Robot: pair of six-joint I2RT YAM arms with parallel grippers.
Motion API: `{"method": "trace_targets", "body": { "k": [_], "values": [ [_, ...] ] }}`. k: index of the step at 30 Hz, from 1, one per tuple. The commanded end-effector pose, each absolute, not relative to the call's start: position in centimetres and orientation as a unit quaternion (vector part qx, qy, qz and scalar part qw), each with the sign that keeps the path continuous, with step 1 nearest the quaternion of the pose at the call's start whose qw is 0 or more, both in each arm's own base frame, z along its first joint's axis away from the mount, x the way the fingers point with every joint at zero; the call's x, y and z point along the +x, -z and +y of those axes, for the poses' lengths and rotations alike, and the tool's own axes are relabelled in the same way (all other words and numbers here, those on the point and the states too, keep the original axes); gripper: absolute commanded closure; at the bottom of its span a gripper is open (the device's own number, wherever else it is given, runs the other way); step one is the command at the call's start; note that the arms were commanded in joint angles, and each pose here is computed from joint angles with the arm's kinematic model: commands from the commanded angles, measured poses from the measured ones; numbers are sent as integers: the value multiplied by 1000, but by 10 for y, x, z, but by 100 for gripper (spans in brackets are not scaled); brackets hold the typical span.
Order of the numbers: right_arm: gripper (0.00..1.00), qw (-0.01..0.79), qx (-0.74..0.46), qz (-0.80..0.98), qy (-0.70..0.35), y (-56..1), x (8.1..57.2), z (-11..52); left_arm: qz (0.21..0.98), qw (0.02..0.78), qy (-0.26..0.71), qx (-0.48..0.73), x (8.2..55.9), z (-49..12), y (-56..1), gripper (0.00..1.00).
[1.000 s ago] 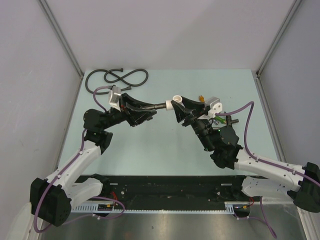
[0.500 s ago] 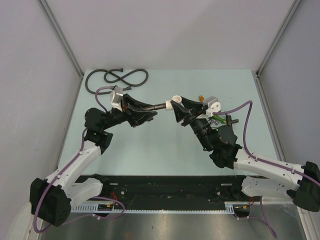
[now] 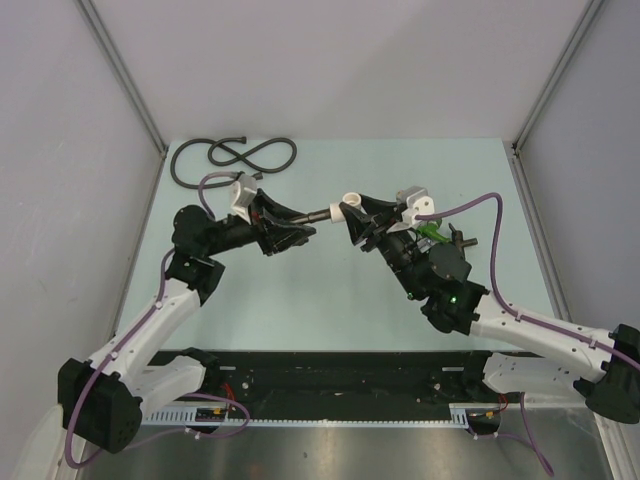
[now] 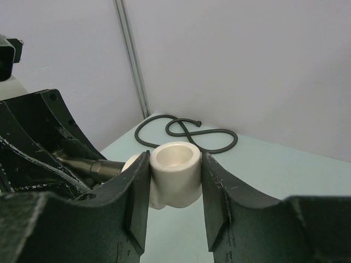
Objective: Install the water faucets
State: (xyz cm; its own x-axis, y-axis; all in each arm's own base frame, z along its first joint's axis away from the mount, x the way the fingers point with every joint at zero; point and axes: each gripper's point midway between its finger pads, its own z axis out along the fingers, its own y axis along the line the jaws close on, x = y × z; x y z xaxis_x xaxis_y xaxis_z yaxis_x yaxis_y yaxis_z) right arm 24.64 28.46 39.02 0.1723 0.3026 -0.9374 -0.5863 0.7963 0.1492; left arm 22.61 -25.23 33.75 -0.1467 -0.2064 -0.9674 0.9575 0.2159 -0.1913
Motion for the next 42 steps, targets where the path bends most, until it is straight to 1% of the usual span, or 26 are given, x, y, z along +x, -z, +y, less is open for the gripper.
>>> {"method": "trace_targets", "body": {
  "k": [1, 5, 15, 27, 36, 42],
  "values": [
    [100, 737, -141, 574, -328, -398, 235, 297, 500, 584, 504, 394, 215, -254, -367, 100],
    [100, 729, -155, 581, -326, -393, 233, 300, 499, 571, 511, 404, 213, -255, -366, 100],
    [100, 715, -200, 589, -320, -380, 225, 304, 527, 528, 539, 391, 219, -252, -366, 100],
    [100, 720, -240, 574, -308, -370, 221, 309, 561, 522, 515, 384, 226, -249, -362, 100],
    [100, 734, -266, 533, -326, -374, 207, 308, 612, 470, 557, 308, 227, -250, -351, 100],
    [100, 737, -222, 543, -337, -380, 212, 301, 606, 476, 570, 284, 224, -251, -351, 100]
  ]
}}
